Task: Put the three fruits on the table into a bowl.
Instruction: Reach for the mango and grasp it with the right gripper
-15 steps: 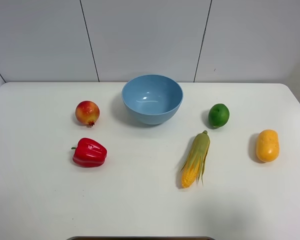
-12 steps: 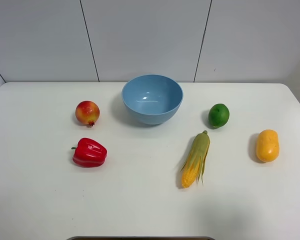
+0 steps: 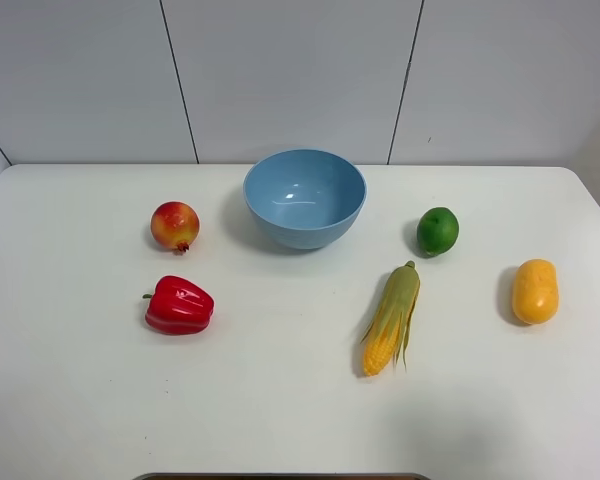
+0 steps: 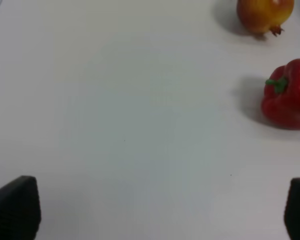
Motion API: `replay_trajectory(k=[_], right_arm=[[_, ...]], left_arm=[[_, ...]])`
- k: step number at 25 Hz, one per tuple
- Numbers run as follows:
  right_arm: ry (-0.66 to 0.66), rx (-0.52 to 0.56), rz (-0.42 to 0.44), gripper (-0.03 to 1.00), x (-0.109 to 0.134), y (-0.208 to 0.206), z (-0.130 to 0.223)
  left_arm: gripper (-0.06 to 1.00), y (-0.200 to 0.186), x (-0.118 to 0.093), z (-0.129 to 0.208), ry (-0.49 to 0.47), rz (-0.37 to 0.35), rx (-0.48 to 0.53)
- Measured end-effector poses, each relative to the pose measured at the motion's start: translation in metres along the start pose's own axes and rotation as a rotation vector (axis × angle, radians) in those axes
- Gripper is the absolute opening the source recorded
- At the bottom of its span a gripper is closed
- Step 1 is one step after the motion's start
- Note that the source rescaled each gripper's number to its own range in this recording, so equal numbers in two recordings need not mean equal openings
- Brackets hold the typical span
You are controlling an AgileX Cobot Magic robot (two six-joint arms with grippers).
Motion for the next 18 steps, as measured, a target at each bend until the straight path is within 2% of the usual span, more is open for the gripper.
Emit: replay_trajectory(k=[3,11,18], right_arm=[[0.014,0.037,0.0,0.46,0.0,0.002,-0.015],[0.074,0.264,0.005,0.46,0.007,0.046,-0.075],[0.156,0.524,0.045,0.46,0.013,0.097,-0.101]], left_arm=[[1.0,0.0,0.0,0.0,0.0,0.0,0.0],[1.0,0.0,0.0,0.0,0.0,0.0,0.0],[1.0,0.0,0.0,0.0,0.0,0.0,0.0]])
Point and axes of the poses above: a point on each arm's last joint axis where the gripper is mounted, y pointing out along that axis toward the gripper, x along the wrist's bending axis when the last joint is at zero, z = x × y, the point moved 6 cm from there along y, pointing out along that axis toward the gripper, and after that the axes turned 5 degrees about -y, right-handed, at the moved point
